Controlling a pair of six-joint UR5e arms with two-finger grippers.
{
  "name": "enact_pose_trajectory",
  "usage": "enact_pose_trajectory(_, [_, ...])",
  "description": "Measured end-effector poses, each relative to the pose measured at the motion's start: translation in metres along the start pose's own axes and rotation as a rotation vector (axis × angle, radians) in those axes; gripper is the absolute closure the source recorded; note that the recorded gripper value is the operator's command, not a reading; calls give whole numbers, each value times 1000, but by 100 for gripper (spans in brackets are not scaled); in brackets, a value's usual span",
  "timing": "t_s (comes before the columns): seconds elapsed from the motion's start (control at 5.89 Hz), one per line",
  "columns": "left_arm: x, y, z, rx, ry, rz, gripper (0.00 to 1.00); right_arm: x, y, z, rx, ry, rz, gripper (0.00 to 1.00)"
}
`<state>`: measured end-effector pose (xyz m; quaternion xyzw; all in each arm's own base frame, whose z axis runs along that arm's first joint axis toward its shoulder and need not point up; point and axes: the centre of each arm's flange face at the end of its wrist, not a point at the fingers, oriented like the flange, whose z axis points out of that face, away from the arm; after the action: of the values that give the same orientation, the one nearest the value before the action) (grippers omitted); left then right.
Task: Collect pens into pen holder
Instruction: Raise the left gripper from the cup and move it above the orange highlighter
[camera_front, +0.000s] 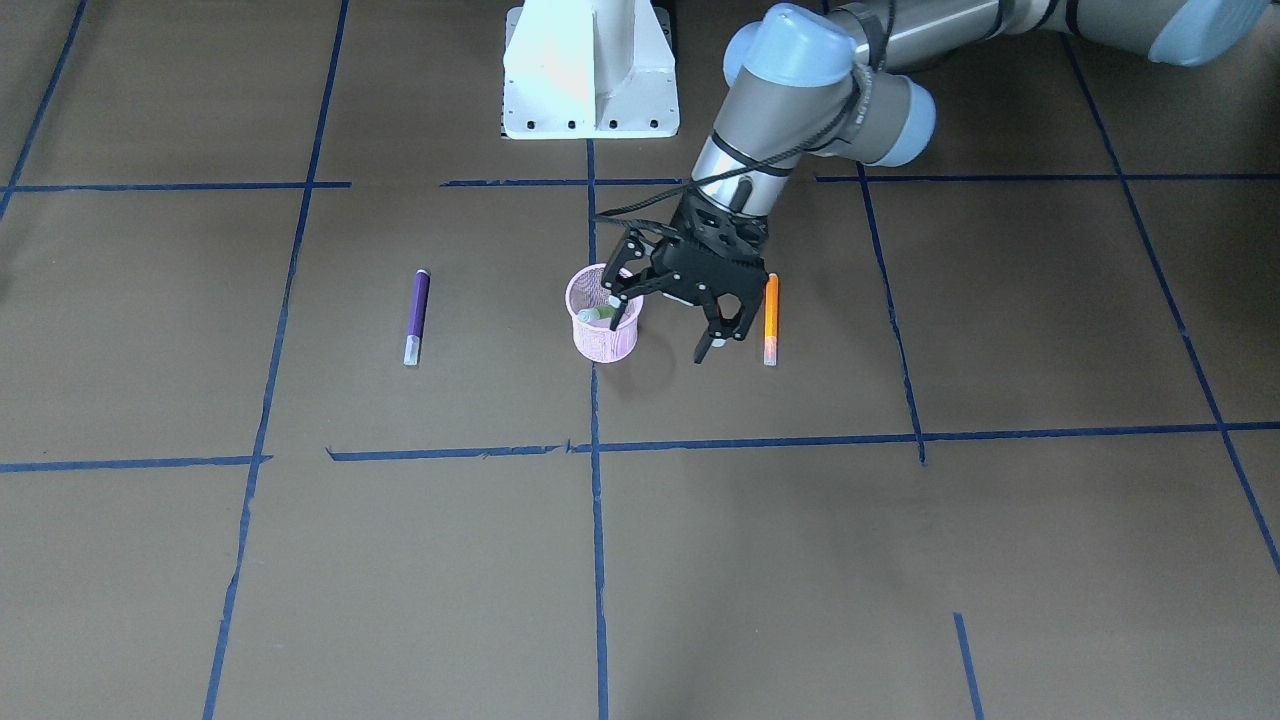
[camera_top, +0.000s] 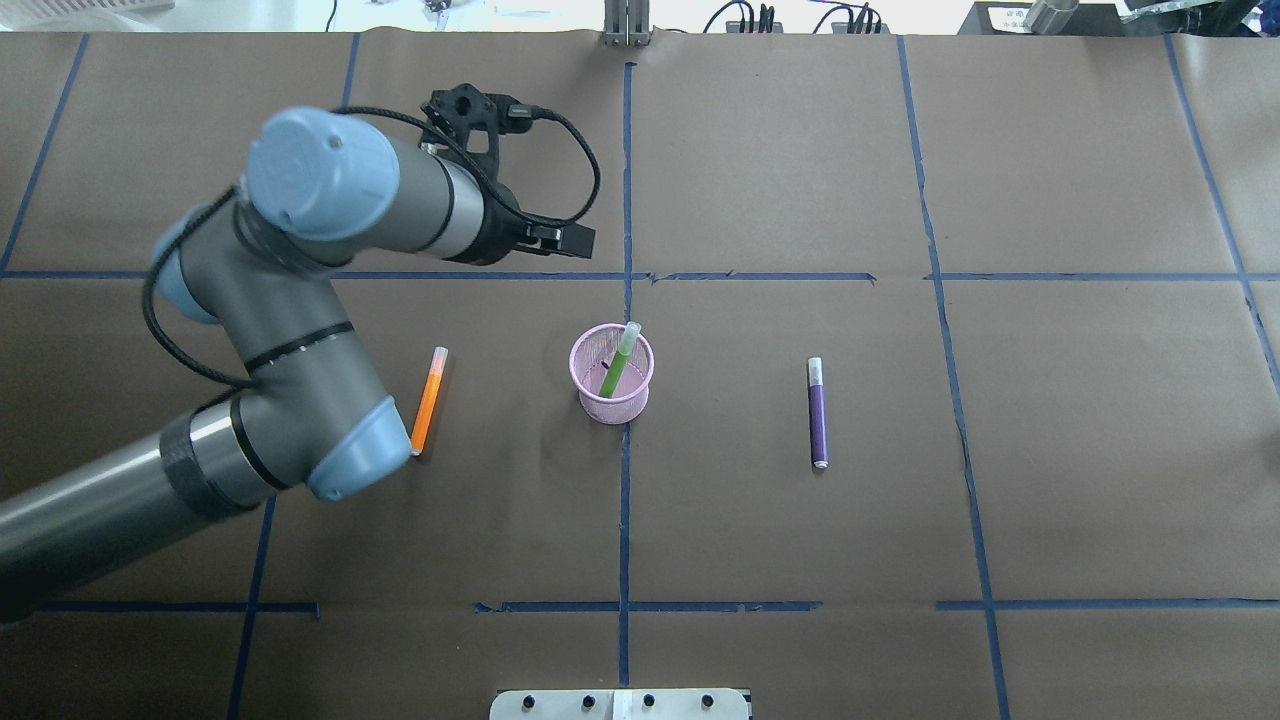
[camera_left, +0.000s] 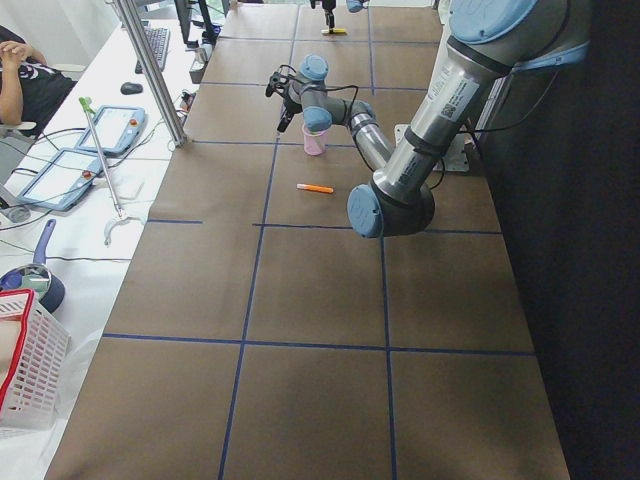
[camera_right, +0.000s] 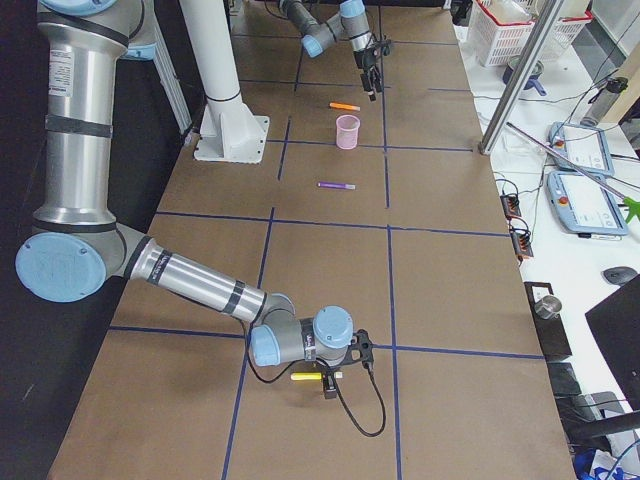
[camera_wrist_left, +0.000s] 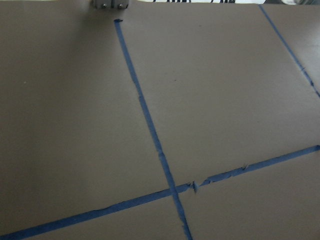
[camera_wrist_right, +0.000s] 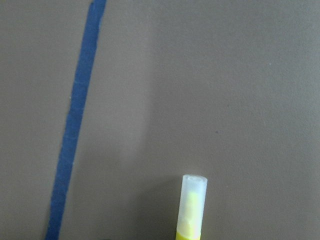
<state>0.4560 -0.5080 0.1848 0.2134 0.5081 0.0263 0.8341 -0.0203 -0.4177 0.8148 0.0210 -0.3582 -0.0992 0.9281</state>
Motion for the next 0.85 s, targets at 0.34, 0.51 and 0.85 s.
enact_pose_trajectory(0.34, [-26, -12, -10, -151, -44, -74, 0, 0, 0, 0, -1, 0, 16, 49])
enact_pose_trajectory(0.51, [-36, -15, -15, -206, -74, -92, 0, 0, 0, 0, -1, 1, 35, 66])
enact_pose_trajectory(0.85, [-51, -23, -33, -267, -121, -74, 0, 0, -1, 0, 1, 0, 43, 97])
